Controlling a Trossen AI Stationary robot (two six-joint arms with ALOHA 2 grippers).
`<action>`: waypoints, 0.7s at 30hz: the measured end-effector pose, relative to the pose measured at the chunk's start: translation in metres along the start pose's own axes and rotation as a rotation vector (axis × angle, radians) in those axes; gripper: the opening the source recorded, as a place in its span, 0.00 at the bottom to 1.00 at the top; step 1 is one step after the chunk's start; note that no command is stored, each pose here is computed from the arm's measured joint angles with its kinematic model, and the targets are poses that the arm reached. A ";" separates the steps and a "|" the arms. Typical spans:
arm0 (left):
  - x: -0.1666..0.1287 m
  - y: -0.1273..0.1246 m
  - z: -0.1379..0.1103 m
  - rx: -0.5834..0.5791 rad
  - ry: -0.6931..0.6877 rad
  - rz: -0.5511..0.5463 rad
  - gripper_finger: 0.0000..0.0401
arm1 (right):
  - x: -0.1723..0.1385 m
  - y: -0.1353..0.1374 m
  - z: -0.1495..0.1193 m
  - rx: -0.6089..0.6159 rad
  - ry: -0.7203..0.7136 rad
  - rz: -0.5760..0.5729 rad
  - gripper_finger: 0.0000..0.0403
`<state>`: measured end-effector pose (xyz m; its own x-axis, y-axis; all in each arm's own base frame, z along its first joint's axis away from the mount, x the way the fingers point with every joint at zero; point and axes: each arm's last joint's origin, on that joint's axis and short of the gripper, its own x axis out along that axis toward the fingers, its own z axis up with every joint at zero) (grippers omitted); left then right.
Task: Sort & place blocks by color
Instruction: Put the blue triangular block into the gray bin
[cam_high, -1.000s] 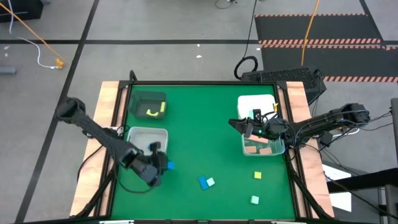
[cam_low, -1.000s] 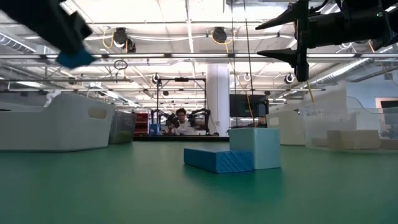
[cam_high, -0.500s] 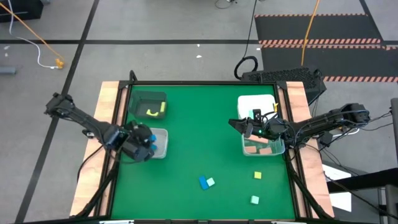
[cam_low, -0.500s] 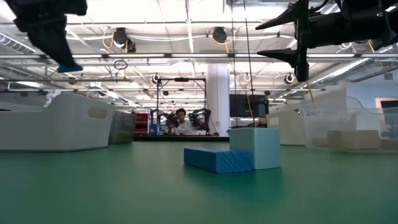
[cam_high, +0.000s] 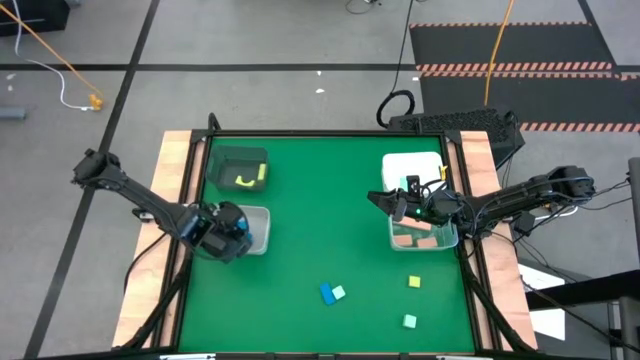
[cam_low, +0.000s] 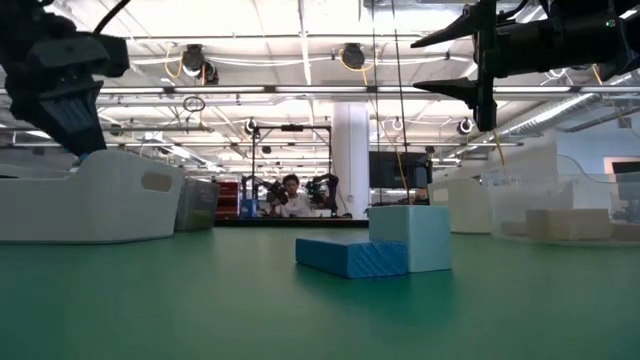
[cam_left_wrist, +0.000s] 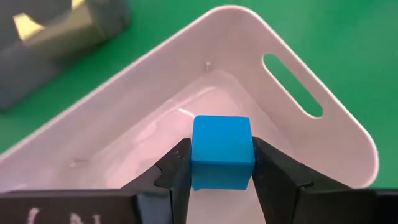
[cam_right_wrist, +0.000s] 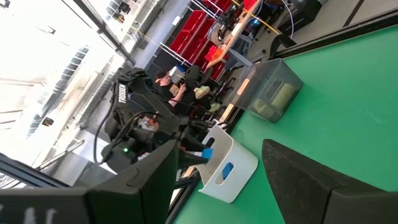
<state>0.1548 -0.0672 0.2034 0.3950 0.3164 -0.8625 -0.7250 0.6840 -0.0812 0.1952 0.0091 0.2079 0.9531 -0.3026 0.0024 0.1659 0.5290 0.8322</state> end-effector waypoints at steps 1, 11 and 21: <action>0.002 0.000 -0.001 -0.012 -0.002 -0.006 0.36 | 0.000 0.000 0.000 0.000 0.001 0.000 0.56; 0.009 0.000 -0.005 -0.107 -0.012 -0.025 0.43 | 0.000 0.000 0.000 0.000 0.000 0.000 0.56; 0.008 -0.007 -0.001 -0.103 -0.074 -0.089 0.63 | 0.000 0.000 0.000 0.000 0.000 0.000 0.56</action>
<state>0.1629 -0.0701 0.1965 0.4984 0.3078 -0.8105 -0.7375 0.6420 -0.2097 0.1951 0.0092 0.2079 0.9533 -0.3021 0.0024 0.1656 0.5291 0.8323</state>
